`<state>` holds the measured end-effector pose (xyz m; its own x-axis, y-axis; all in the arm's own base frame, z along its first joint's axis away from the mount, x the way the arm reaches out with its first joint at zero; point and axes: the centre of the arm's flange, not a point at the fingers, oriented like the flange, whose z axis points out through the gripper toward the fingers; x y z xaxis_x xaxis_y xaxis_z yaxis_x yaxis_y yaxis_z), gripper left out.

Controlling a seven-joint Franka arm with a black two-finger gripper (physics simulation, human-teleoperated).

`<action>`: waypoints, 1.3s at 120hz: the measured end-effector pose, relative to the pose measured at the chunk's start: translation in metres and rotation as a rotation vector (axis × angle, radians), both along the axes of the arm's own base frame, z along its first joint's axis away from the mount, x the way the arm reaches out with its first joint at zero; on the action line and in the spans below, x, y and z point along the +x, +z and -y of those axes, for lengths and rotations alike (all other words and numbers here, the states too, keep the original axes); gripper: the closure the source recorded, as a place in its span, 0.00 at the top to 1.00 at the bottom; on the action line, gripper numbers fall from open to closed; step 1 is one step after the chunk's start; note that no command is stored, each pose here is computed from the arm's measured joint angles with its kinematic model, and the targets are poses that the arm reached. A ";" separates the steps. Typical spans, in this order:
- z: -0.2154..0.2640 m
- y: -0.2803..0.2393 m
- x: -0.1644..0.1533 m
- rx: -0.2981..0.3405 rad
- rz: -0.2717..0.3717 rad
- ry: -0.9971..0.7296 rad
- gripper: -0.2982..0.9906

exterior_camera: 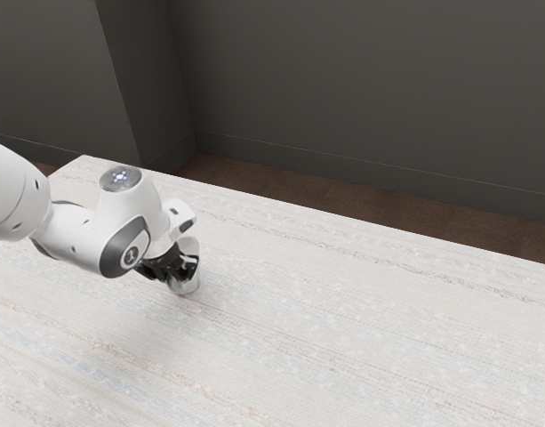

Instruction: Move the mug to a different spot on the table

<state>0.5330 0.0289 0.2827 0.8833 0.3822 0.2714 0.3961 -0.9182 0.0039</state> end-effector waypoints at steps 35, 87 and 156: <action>0.001 0.003 -0.002 -0.007 0.002 -0.008 0.63; 0.010 0.004 -0.007 -0.021 -0.011 -0.026 0.75; 0.008 0.008 -0.007 -0.023 -0.008 -0.031 0.76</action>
<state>0.5260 0.0206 0.2911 0.8968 0.3609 0.2558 0.3677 -0.9297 0.0225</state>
